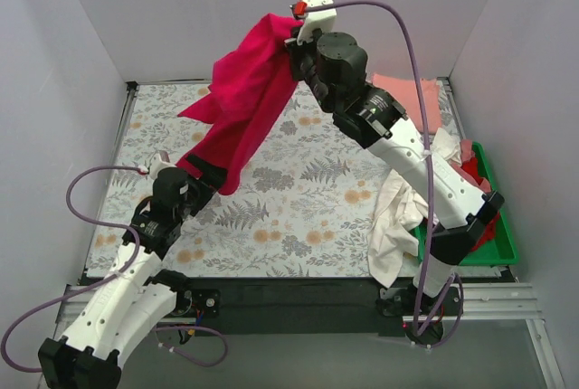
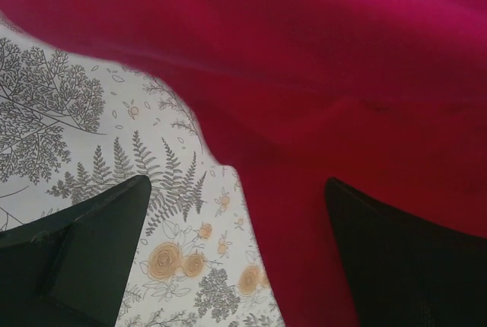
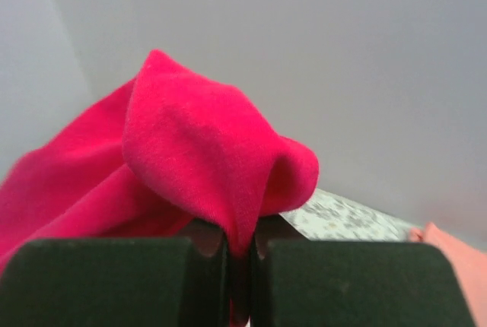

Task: Fold and stack the t-shirts
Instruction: Move the tshirt to the center of the board, then flatten the tshirt out

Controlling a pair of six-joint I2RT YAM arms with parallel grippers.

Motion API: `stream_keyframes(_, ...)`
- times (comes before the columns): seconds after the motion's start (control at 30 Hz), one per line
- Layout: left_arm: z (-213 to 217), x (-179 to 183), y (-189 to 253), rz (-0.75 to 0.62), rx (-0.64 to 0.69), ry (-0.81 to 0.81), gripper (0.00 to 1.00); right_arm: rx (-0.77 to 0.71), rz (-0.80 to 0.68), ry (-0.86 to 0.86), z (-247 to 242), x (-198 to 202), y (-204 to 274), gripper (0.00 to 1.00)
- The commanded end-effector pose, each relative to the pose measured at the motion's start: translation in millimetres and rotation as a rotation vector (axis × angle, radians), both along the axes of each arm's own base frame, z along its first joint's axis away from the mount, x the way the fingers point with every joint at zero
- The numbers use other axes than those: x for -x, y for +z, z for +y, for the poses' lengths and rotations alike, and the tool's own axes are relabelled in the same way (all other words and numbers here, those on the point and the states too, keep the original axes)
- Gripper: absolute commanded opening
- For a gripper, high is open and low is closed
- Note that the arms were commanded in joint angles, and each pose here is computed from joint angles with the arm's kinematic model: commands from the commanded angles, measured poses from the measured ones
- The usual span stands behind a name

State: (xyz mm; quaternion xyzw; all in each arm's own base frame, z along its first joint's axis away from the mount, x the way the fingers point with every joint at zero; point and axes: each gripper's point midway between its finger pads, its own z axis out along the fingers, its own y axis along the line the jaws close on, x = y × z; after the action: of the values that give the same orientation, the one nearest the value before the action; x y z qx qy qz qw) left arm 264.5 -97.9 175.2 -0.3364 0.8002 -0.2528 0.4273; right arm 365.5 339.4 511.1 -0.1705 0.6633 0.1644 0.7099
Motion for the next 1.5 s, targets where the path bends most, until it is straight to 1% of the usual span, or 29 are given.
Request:
stream_keyframes(0.0,5.2,10.5,-1.8,0.004,0.02,0.022,0.98,0.005,0.051,-0.345,-67.3,-40.2,-43.4,0.01)
stream_keyframes(0.03,6.3,11.6,-2.7,0.007,0.022,0.029,0.98,0.052,0.099,-0.39,-85.1,-56.0,-74.9,0.01)
stream_keyframes(0.07,8.2,13.1,-5.4,0.016,0.019,0.038,0.98,0.028,0.168,-0.404,-91.6,-65.1,-104.5,0.06)
stream_keyframes(0.1,9.3,14.0,-8.0,0.024,0.014,0.043,0.98,0.072,0.281,-0.364,-90.3,-73.9,-161.6,0.12)
stream_keyframes(0.13,9.6,14.6,-10.8,0.034,0.011,0.043,0.98,0.095,0.392,-0.399,-121.4,-88.2,-199.4,0.23)
stream_keyframes(0.17,10.7,16.2,-14.7,0.051,0.003,0.046,0.98,0.053,0.503,-0.32,-115.0,-89.0,-229.0,0.6)
stream_keyframes(0.2,10.0,16.7,-19.9,0.072,-0.001,0.043,0.98,0.093,0.611,-0.321,-123.8,-89.0,-274.6,0.77)
stream_keyframes(0.23,10.1,17.3,-23.7,0.085,-0.004,0.044,0.98,0.113,0.68,-0.338,-140.5,-89.1,-297.8,0.92)
stream_keyframes(0.3,9.8,17.6,-37.1,0.126,-0.012,0.048,0.98,0.165,0.748,-0.358,-152.8,-79.0,-332.4,0.98)
stream_keyframes(0.43,16.0,15.5,-55.0,0.191,-0.068,0.071,0.98,0.211,0.762,-0.36,-164.3,-60.6,-342.8,0.98)
stream_keyframes(0.47,18.2,16.0,-59.3,0.207,-0.082,0.078,0.98,0.198,0.744,-0.364,-168.1,-56.4,-333.6,0.98)
stream_keyframes(0.53,24.6,14.3,-70.6,0.247,-0.108,0.119,0.98,0.206,0.767,-0.373,-175.2,-41.8,-348.6,0.98)
stream_keyframes(0.57,25.9,11.9,-73.6,0.256,-0.11,0.136,0.98,0.179,0.744,-0.347,-173.0,-38.4,-342.3,0.98)
stream_keyframes(0.6,25.6,10.1,-76.9,0.262,-0.116,0.136,0.98,0.171,0.742,-0.318,-170.2,-33.8,-344.2,0.98)
stream_keyframes(0.63,21.9,5.8,-77.7,0.257,-0.107,0.125,0.98,0.193,0.758,-0.281,-168.9,-24.5,-357.0,0.98)
stream_keyframes(0.67,19.9,3.9,-87.4,0.29,-0.114,0.12,0.98,0.159,0.722,-0.207,-156.6,-23.8,-347.3,0.98)
stream_keyframes(0.7,18.1,2.6,-91.9,0.302,-0.115,0.113,0.98,0.159,0.705,-0.167,-151.6,-22.7,-346.2,0.98)
stream_keyframes(0.73,15.9,-2.6,-94.2,0.305,-0.113,0.11,0.98,0.18,0.695,-0.073,-140.9,-16.8,-346.7,0.98)
stream_keyframes(0.83,19.1,-10.9,-109.7,0.357,-0.139,0.135,0.98,0.183,0.674,0.083,-117.0,-7.4,-340.9,0.98)
stream_keyframes(0.9,27.2,-17.6,-118.5,0.383,-0.168,0.177,0.98,0.198,0.663,0.13,-108.0,-1.3,-341.8,0.98)
stream_keyframes(0.97,30.7,-23.6,-120.8,0.398,-0.166,0.203,0.96,0.225,0.649,0.149,-103.9,1.9,-344.1,0.98)
stream_keyframes(1.03,32.9,-24.6,-128.9,0.429,-0.186,0.212,0.92,0.235,0.653,0.157,-100.6,2.6,-347.6,0.98)
stream_keyframes(1.2,38.6,-31.7,-138.4,0.455,-0.22,0.237,0.86,0.239,0.648,0.132,-98.1,-9.4,-347.5,0.98)
stream_keyframes(1.23,38.7,-32.5,-144.0,0.471,-0.229,0.236,0.82,0.244,0.656,0.13,-96.9,-12.0,-351.3,0.98)
stream_keyframes(1.3,38.3,-35.4,-149.8,0.488,-0.242,0.229,0.78,0.251,0.641,0.136,-92.6,-18.2,-348.8,0.98)
stream_keyframes(1.33,37.6,-38.9,-155.4,0.506,-0.252,0.224,0.74,0.258,0.637,0.141,-88.0,-24.8,-348.8,0.98)
stream_keyframes(1.4,36.2,-42.6,-160.8,0.524,-0.265,0.209,0.62,0.272,0.622,0.145,-80.9,-33.8,-347.9,0.98)
stream_keyframes(1.43,35.0,-43.1,-167.8,0.55,-0.274,0.201,0.47,0.28,0.61,0.133,-76.1,-46.7,-346.9,0.98)
stream_keyframes(1.47,35.1,-44.0,-170.4,0.558,-0.277,0.199,0.38,0.283,0.603,0.124,-73.1,-53.2,-346.0,0.98)
